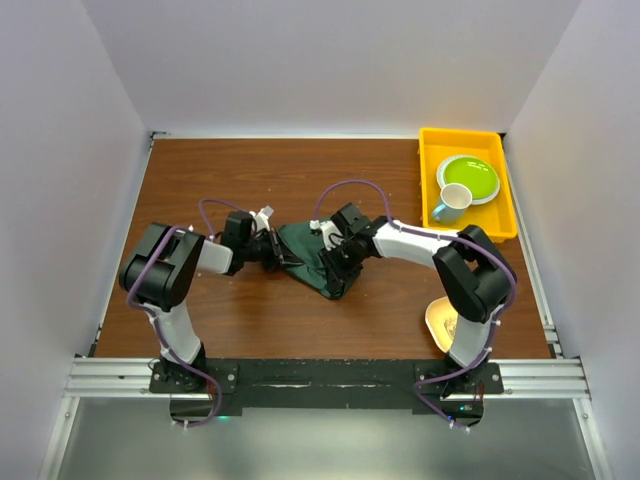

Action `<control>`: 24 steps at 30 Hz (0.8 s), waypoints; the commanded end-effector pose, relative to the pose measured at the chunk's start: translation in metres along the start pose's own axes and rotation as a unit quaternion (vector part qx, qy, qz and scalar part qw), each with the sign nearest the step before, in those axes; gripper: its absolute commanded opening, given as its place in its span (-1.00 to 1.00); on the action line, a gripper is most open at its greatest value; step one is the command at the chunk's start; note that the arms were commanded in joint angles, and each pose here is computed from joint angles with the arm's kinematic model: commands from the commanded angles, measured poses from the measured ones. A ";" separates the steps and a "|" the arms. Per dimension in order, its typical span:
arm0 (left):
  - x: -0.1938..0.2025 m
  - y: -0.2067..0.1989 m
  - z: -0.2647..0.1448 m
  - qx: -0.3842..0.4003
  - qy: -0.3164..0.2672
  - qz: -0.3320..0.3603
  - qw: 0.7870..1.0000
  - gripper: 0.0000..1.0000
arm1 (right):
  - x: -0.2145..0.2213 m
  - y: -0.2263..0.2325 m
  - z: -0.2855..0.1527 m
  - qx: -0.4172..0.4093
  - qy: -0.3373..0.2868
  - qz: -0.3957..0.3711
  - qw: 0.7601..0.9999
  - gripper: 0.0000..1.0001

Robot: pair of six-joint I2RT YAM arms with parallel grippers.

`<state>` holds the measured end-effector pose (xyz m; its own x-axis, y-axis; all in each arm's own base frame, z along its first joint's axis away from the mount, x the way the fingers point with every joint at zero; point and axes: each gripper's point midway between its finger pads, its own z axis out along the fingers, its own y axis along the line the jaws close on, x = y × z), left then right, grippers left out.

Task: Fold the napkin, place the utensils inside, and roll it up
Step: Roll the napkin with the utensil

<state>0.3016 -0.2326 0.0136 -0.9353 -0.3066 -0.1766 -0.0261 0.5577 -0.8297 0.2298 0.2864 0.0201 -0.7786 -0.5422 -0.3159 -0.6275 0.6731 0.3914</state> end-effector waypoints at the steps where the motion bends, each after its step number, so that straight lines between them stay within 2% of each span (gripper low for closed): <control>1: 0.038 0.073 -0.006 -0.126 0.044 -0.034 0.990 -1.00 | 0.025 -0.012 0.006 0.025 0.026 0.012 0.999 -0.50; 2: 0.039 0.073 -0.007 -0.129 0.046 -0.034 0.990 -1.00 | 0.021 -0.011 0.005 0.022 0.021 0.010 1.000 -0.49; 6: 0.038 0.071 -0.008 -0.135 0.055 -0.035 0.989 -1.00 | -0.014 0.003 -0.025 0.033 -0.040 -0.032 0.998 0.07; 7: 0.038 0.069 -0.009 -0.138 0.063 -0.040 0.988 -1.00 | -0.029 0.012 -0.036 0.036 -0.063 -0.055 0.996 0.96; 10: 0.039 0.066 -0.010 -0.147 0.078 -0.052 0.985 -1.00 | -0.047 0.024 -0.043 0.058 -0.084 -0.130 0.986 0.96; 18: 0.040 0.064 -0.013 -0.158 0.102 -0.062 0.980 -1.00 | -0.074 0.025 -0.007 0.164 -0.077 -0.243 0.953 0.96; 21: 0.042 0.067 -0.013 -0.163 0.114 -0.066 0.978 -1.00 | -0.078 0.041 0.004 0.195 -0.090 -0.305 0.928 0.93; 24: 0.043 0.069 -0.015 -0.168 0.120 -0.070 0.976 -1.00 | -0.084 0.048 0.008 0.221 -0.103 -0.329 0.912 0.85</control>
<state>0.2978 -0.2297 0.0118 -0.9711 -0.2333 -0.0512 -0.1056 0.6117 -0.7840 0.2466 0.3496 0.0365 -0.3321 -0.8108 -0.4820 -0.8905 0.4380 -0.1233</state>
